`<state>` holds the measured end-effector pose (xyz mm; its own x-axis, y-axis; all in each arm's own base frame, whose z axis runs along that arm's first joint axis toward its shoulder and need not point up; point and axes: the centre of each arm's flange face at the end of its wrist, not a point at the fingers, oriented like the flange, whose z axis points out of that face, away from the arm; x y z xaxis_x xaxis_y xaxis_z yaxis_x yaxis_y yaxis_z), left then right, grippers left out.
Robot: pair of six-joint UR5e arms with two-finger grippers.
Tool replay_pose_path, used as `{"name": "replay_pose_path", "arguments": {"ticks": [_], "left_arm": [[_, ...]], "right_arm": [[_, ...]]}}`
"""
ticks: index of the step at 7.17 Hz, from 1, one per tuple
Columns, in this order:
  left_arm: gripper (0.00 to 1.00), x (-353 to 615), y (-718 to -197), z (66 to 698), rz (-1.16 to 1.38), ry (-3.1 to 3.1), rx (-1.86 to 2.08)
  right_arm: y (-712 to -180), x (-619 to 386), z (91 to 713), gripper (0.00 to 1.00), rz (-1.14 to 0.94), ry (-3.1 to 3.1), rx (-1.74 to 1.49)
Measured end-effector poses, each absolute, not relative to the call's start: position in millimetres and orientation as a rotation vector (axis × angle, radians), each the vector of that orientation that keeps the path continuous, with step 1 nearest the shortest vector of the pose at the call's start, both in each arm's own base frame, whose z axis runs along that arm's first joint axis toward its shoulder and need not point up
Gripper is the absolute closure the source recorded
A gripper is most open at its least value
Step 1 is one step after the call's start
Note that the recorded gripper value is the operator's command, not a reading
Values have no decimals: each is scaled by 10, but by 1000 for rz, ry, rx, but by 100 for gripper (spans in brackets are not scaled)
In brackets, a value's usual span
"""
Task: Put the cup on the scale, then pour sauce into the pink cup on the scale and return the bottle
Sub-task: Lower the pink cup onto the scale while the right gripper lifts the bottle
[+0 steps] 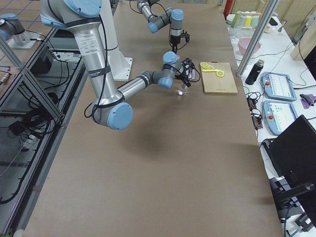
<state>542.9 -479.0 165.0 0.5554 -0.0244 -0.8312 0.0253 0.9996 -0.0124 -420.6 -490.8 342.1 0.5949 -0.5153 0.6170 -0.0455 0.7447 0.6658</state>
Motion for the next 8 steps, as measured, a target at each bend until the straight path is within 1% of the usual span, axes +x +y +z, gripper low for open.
{"name": "replay_pose_path", "arguments": {"ticks": [2,3,4,8], "left_arm": [[100,5425,-4801,1652,-32,981,7],[100,5424,-4810,1649,-35,980,18],[100,5421,-4822,1642,-39,979,29],[100,5546,-4995,1636,-67,972,97]], "right_arm": [[-4896,-4214,3391,76,-302,-911,699],[-4892,-4215,3382,91,-303,-913,701],[-4888,-4214,3377,100,-303,-914,702],[-4878,-4225,3346,100,-302,-924,694]]}}
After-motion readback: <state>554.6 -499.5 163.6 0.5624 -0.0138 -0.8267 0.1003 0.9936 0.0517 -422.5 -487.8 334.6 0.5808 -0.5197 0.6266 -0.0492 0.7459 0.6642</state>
